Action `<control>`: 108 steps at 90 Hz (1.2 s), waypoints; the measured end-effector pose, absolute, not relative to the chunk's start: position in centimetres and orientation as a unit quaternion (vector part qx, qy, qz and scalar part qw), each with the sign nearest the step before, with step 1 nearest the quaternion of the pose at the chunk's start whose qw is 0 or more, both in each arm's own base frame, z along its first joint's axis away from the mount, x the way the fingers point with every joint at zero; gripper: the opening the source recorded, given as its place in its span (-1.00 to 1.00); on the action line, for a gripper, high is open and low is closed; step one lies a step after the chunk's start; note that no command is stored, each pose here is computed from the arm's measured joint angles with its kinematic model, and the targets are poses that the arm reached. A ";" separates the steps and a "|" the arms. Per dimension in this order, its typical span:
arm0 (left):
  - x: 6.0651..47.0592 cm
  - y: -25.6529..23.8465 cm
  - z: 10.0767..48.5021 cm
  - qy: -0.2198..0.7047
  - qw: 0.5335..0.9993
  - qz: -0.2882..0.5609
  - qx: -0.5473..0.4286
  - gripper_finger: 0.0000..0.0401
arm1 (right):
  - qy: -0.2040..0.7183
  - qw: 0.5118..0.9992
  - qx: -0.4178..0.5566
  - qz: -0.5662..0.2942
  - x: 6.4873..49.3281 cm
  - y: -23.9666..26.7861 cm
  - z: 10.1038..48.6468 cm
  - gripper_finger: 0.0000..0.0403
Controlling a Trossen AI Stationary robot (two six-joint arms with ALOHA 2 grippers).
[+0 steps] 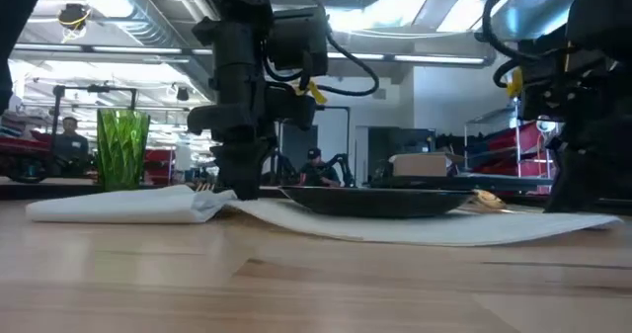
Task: Set table place
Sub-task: Adjust the white table mat
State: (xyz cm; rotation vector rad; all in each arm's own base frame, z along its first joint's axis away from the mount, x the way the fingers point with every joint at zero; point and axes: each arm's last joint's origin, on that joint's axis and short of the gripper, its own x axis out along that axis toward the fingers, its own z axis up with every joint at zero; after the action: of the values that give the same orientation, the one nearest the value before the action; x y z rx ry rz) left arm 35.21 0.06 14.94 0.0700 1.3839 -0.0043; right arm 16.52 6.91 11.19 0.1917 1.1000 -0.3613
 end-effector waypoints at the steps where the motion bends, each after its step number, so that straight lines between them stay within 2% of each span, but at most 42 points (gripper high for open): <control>1: 35.2 0.0 14.9 0.638 0.769 -0.002 0.032 -1.00 | 0.520 0.832 0.091 -0.169 16.5 6.9 11.2 -1.00; 66: 35.0 -0.4 14.9 0.647 0.762 0.006 0.018 -0.99 | 0.523 0.838 0.070 -0.141 16.5 8.0 11.7 -1.00; 108: 35.0 -0.3 15.7 0.662 0.750 0.017 0.010 -0.72 | 0.523 0.837 0.066 -0.144 16.5 8.0 11.8 -1.00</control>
State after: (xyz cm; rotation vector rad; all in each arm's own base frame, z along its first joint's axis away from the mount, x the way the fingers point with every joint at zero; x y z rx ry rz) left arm 34.98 -0.33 15.72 0.0228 1.4463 0.0373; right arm 16.49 7.95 11.78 0.1388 1.1076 -0.3053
